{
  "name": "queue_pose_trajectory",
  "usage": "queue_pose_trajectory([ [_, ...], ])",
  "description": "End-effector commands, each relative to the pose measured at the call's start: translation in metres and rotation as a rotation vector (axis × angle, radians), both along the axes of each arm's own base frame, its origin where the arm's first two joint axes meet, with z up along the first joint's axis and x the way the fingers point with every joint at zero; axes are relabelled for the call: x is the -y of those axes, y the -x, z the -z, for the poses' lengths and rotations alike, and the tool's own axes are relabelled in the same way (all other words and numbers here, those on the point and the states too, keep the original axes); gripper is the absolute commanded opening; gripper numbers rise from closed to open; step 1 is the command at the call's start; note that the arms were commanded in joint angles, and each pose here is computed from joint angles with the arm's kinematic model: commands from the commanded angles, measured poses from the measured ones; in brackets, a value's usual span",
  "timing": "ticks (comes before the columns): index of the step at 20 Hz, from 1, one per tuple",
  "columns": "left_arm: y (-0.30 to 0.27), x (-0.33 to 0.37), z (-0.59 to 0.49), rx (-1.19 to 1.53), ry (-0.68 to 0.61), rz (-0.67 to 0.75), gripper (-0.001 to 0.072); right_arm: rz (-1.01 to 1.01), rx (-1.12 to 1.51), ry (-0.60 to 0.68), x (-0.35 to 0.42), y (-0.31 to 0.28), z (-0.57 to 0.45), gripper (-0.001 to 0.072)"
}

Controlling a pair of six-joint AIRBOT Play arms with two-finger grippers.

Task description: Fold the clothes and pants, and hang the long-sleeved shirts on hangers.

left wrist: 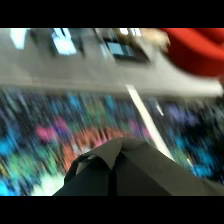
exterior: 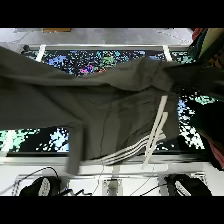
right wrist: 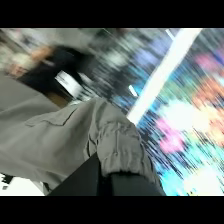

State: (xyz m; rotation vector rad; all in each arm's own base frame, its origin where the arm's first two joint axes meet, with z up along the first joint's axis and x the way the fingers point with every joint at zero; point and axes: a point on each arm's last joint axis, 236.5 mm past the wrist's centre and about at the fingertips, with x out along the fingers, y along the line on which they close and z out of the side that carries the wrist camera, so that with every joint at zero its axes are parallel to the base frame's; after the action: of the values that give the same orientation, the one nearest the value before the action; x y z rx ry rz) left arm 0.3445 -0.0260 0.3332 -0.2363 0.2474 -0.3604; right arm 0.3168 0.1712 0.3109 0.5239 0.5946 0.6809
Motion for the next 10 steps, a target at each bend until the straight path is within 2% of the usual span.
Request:
queue_pose_trajectory([
  [1, -0.045, 0.035, 0.144, -0.427, 0.103, 0.216, 0.0001, 0.123, -0.256, 0.044, 0.021, -0.063, 0.123, 0.0022],
  [3, -0.071, 0.056, 0.21, -0.563, 0.066, 0.25, 0.0001, 0.206, -0.335, 0.034, 0.031, -0.101, 0.177, 0.0022],
  [6, -0.094, 0.091, 0.248, -0.605, 0.072, 0.27, 0.0001, 0.258, -0.408, 0.031, 0.038, -0.135, 0.224, 0.0022],
  [10, -0.072, 0.124, 0.235, -0.665, 0.125, 0.322, 0.0001, 0.29, -0.425, 0.091, 0.062, -0.151, 0.242, 0.0021],
])
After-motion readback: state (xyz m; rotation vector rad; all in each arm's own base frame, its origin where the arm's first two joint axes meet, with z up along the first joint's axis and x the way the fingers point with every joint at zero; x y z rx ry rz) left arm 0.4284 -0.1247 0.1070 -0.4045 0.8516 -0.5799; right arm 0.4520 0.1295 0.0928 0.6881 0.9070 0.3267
